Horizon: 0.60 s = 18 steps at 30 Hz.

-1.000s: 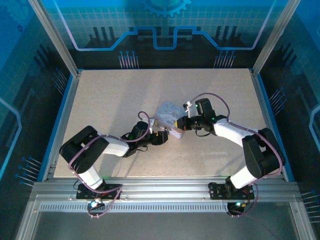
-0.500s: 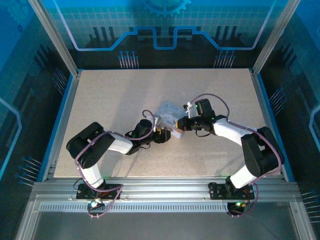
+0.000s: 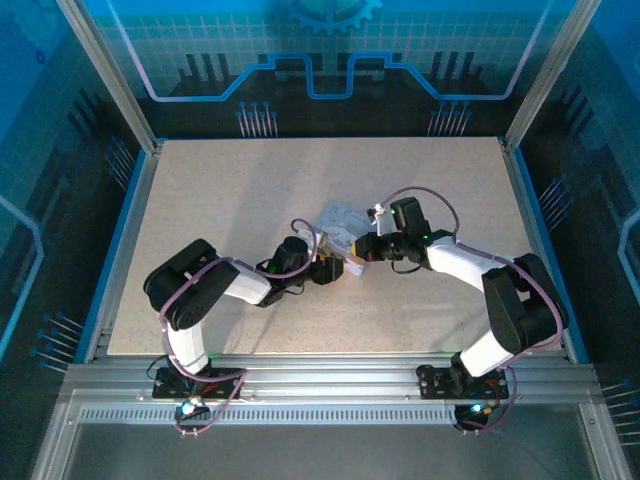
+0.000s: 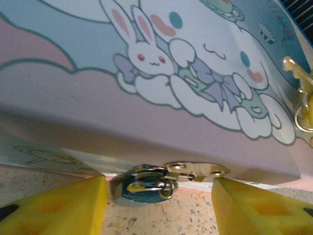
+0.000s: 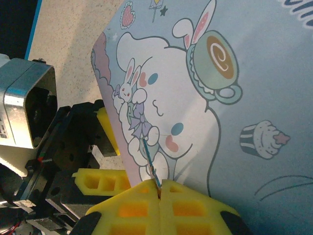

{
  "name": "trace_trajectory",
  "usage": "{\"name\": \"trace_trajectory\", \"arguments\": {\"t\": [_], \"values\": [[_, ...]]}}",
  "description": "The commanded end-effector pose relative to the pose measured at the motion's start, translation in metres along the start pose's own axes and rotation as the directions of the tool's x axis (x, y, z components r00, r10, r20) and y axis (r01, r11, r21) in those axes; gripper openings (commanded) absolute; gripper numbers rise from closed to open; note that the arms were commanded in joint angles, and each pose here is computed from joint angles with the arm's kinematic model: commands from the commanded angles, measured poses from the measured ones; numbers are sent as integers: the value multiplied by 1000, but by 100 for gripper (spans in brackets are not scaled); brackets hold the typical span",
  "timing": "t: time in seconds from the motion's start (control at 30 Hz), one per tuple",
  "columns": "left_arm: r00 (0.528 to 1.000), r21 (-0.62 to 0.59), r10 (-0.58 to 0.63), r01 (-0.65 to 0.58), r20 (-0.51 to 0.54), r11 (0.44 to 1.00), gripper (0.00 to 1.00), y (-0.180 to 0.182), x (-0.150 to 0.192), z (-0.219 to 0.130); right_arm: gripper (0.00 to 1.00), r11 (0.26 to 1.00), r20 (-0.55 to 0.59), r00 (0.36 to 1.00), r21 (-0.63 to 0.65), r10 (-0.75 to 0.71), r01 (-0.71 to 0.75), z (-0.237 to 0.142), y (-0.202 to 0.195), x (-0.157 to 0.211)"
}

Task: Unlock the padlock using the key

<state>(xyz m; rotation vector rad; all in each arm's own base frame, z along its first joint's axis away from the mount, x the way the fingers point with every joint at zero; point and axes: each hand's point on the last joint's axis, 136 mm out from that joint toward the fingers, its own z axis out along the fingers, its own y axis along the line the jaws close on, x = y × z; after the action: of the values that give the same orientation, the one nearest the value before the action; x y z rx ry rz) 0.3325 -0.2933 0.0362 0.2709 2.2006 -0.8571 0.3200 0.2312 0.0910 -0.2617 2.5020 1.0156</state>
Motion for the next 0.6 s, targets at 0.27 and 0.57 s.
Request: {"name": "trace_trajectory", "arguments": {"t": [0.27,0.57], "values": [[999,10,-26,26,-21,1000,46,1,10,8,2,997,-84,995,61,50,-45,6,-17,27],[997,42,-77,77,3,996,43,-7,8,6,2,998,-79,996,57,46,-41,6,-15,24]]}}
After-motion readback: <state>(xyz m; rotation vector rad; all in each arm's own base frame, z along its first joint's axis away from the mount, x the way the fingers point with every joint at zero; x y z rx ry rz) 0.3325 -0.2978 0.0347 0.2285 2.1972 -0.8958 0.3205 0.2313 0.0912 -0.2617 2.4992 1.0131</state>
